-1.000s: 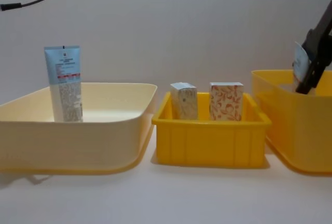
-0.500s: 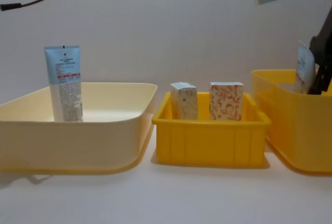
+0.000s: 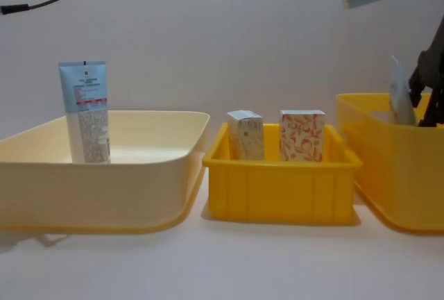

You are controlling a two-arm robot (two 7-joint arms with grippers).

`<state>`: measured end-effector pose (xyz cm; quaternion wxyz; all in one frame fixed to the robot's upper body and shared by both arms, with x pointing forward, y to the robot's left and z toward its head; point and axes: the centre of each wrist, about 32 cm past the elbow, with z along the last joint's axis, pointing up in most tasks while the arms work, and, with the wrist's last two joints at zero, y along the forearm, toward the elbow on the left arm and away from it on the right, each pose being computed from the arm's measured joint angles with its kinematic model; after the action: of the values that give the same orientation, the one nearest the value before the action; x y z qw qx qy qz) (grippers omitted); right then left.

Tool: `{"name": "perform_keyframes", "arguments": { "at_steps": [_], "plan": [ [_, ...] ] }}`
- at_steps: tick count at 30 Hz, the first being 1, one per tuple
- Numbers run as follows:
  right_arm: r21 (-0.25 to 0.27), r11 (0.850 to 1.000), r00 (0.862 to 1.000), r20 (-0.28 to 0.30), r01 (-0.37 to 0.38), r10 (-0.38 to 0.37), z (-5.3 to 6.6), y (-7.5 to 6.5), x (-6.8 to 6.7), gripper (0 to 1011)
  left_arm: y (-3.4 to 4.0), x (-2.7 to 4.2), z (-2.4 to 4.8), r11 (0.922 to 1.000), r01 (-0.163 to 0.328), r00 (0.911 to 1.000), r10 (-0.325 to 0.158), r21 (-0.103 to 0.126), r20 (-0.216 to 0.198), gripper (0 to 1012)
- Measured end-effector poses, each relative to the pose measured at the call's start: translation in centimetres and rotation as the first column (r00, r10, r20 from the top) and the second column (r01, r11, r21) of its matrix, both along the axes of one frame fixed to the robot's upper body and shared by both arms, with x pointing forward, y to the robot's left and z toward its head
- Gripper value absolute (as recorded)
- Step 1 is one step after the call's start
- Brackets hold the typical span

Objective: Bimanual collaborative sorting of washing and personal care products

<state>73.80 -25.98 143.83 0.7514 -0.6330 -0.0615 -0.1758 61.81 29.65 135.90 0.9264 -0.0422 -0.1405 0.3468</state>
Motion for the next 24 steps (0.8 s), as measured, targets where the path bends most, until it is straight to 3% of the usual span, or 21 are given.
{"name": "perform_keyframes", "arguments": {
  "at_steps": [24],
  "plan": [
    [-0.005, 1.0, 1.0, -0.013, -0.004, 0.004, 0.04, -0.02, 0.04, 1000, 0.0, 0.0, 0.0, 1.0, 0.0, 1.0, 0.0, 0.0, 0.0, 1003]
  ]
}}
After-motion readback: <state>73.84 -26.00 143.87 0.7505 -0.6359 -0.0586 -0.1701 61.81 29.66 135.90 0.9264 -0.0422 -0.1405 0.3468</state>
